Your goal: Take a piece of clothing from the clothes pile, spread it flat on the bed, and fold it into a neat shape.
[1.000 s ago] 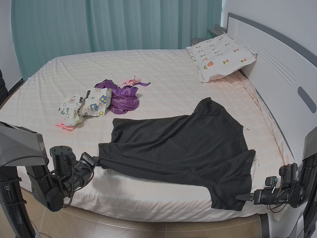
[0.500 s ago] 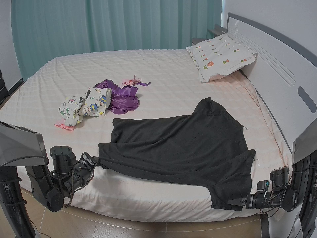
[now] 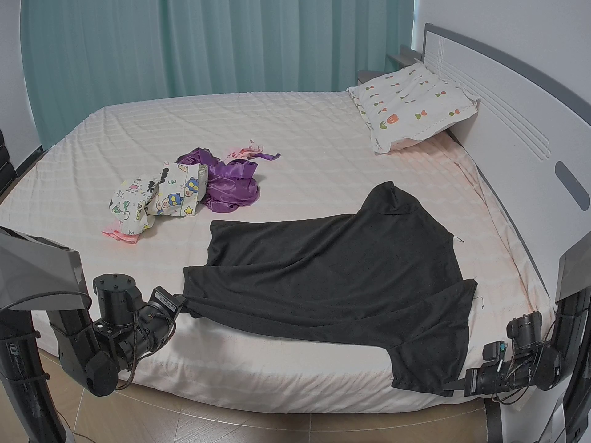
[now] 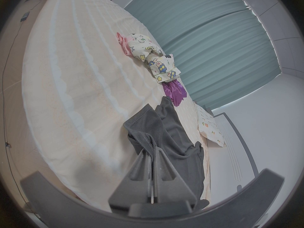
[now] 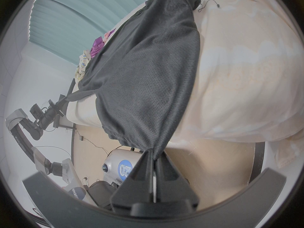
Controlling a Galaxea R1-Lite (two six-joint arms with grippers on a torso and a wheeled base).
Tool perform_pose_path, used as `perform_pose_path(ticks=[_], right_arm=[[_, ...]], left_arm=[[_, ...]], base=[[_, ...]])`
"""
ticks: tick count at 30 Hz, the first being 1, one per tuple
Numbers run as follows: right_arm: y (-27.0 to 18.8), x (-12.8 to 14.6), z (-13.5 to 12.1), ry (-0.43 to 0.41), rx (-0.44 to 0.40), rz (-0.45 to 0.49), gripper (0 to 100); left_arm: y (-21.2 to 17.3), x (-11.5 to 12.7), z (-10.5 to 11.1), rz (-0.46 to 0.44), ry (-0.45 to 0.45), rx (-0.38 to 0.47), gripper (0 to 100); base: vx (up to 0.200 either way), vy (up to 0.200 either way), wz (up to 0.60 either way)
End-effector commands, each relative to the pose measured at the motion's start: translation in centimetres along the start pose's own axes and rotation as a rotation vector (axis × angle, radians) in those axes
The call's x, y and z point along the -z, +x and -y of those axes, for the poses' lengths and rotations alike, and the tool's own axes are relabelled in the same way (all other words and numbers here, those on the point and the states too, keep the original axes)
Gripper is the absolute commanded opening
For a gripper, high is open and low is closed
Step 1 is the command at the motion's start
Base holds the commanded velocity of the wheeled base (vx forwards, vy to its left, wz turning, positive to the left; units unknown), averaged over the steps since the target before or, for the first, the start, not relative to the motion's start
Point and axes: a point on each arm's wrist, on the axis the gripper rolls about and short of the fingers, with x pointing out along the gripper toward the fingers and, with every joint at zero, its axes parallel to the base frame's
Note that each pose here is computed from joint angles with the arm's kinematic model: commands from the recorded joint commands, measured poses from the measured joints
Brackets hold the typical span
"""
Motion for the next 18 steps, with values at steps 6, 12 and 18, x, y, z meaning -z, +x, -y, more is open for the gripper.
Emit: perform_pose_path(ticks=[6, 12, 18], right_arm=[[-4.2, -0.4, -1.3, -0.015, -0.051, 0.085, 0], [-6.3, 0.2, -2.6, -0.100, -0.075, 0.104, 0], [-8.2, 0.3, -4.0, -0.161, -0.115, 0.184, 0]], left_arm=[[-1.9, 0.0, 0.5, -0.002, 0.008, 0.011, 0], [-3.5, -0.4, 1.3, 0.011, 0.021, 0.046, 0], [-4.0, 0.1, 0.4, -0.012, 0.085, 0.001, 0]], base=[[0.000, 0.000, 0.00], [0.000, 0.000, 0.00], [0.000, 0.000, 0.00]])
